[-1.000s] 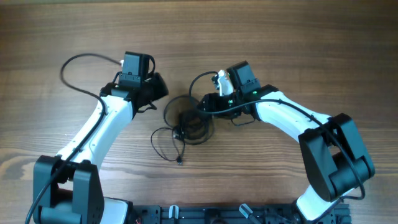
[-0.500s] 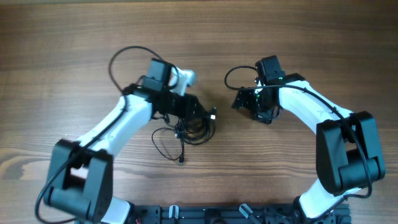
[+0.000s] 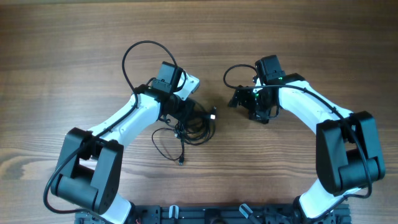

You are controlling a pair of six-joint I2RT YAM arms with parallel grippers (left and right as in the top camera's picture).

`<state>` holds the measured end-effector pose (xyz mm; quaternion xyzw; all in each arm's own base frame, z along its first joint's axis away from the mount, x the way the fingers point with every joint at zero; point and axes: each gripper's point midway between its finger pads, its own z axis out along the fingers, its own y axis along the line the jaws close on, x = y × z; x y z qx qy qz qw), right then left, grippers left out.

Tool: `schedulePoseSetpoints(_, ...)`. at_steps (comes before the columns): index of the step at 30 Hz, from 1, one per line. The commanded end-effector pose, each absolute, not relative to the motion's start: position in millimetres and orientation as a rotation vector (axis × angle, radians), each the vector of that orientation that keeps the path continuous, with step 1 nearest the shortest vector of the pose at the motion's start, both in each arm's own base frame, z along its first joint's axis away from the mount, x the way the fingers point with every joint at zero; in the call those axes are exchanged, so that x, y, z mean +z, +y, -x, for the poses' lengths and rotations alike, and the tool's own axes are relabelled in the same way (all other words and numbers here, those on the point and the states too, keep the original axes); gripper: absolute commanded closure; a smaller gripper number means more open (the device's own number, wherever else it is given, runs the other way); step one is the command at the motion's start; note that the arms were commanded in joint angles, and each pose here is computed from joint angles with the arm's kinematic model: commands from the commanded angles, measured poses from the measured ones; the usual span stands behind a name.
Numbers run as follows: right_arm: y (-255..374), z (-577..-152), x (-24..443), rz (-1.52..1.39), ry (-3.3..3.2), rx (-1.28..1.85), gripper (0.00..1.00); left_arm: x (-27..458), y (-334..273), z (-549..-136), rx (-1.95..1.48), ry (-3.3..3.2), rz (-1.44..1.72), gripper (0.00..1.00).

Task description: Untangle cables

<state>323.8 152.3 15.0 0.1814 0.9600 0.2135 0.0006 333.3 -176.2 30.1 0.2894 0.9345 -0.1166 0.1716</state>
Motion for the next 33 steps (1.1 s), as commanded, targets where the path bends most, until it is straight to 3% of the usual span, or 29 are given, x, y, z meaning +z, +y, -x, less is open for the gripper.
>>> schedulePoseSetpoints(1,155.0,-323.7,11.4,-0.593,3.023,0.690,0.10,24.7,-179.4,-330.3,-0.351,2.638,-0.895,0.47)
schedulePoseSetpoints(7,155.9,-327.0,12.1,-0.585,3.009,0.697,0.09,-0.9,-177.0,-324.7,-0.351,2.706,-0.906,0.49)
schedulePoseSetpoints(8,156.0,-327.5,12.2,-0.584,3.007,0.699,0.09,-3.8,-176.7,-324.1,-0.350,2.713,-0.907,0.52)
schedulePoseSetpoints(10,156.3,-328.6,12.5,-0.582,3.003,0.701,0.09,-4.1,-175.3,-328.0,-0.328,2.704,-0.901,0.70)
schedulePoseSetpoints(12,156.3,-328.5,12.5,-0.582,3.003,0.701,0.09,-3.3,-173.9,-334.3,-0.298,2.687,-0.888,0.76)
schedulePoseSetpoints(17,156.5,-329.3,12.6,-0.581,3.000,0.702,0.09,-7.2,-163.1,-337.1,-0.205,2.705,-0.877,0.74)
schedulePoseSetpoints(22,156.5,-329.4,12.6,-0.580,2.999,0.702,0.08,7.0,-97.1,-380.1,0.326,2.658,-0.333,0.65)
schedulePoseSetpoints(25,156.5,-329.4,12.6,-0.580,2.999,0.702,0.07,8.7,-93.9,-381.9,0.314,2.650,-0.159,0.65)
schedulePoseSetpoints(30,156.3,-331.3,12.7,-0.577,2.991,0.700,0.06,2.7,-111.0,-375.5,0.167,2.699,-0.161,0.62)
schedulePoseSetpoints(33,156.3,-331.2,12.8,-0.577,2.992,0.700,0.06,-4.7,-124.0,-359.7,0.049,2.777,-0.197,0.75)
